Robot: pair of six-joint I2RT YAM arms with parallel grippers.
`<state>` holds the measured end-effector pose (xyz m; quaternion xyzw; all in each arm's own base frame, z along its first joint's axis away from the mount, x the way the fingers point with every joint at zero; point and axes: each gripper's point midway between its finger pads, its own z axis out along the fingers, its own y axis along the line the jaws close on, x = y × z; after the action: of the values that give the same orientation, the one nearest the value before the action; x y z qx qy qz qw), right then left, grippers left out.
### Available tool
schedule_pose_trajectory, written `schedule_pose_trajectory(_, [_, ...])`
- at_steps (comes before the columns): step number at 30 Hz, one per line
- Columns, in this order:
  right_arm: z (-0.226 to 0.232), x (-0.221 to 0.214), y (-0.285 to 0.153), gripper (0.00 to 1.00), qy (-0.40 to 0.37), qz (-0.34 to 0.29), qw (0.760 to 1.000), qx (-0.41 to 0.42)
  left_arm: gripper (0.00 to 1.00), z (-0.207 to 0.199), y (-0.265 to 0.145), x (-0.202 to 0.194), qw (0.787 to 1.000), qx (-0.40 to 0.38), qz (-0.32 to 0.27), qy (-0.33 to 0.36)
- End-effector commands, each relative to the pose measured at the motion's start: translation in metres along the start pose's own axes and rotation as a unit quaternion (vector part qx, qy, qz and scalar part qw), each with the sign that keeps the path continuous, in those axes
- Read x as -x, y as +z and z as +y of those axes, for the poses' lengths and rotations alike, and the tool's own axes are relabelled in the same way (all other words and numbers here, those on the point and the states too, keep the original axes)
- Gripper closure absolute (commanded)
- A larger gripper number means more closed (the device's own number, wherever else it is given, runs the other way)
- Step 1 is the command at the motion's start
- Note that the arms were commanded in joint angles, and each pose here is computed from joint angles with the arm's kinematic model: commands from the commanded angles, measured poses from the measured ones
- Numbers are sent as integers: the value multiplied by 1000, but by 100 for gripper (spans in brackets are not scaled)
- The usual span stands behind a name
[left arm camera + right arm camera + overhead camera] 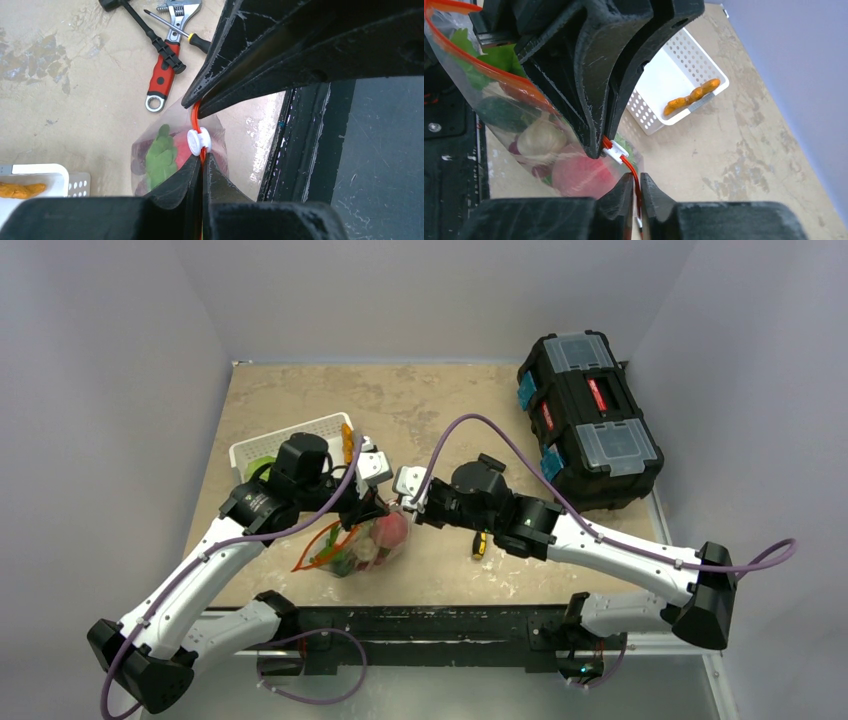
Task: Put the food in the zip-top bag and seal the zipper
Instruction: Zip the zipper food storage bag at the center of the board.
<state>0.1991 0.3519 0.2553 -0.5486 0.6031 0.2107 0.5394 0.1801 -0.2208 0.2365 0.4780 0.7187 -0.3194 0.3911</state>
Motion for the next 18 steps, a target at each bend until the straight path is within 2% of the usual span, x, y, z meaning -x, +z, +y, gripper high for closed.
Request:
schedule_pose_trajectory(1, [-5, 12, -3, 81, 12, -16, 1000, -13, 100, -4, -1, 20, 999, -13, -35, 26])
schedule_pose_trajectory(3, [-6, 11, -3, 77, 8, -15, 1000, -17, 100, -3, -1, 19, 999, -14, -34, 26])
schedule_pose_trajectory(8, [-3, 10, 0, 79, -4, -19, 1000, -7, 100, -3, -1, 20, 999, -13, -34, 26])
schedule_pose_trajectory(10, [0, 10, 2, 85, -6, -19, 1000, 0, 100, -4, -1, 20, 999, -14, -35, 26])
schedule_pose_trajectory(12, [-1, 11, 5, 100, -3, -19, 1000, -1, 100, -4, -2, 20, 999, -14, -36, 27])
schedule_pose_trajectory(16, [-19, 10, 6, 100, 58, -19, 996, -67, 99, 0, -3, 23, 999, 1, -37, 16])
schedule_pose_trajectory(18, [-24, 9, 4, 100, 97, -20, 991, -89, 81, 4, -4, 24, 999, 10, -39, 10])
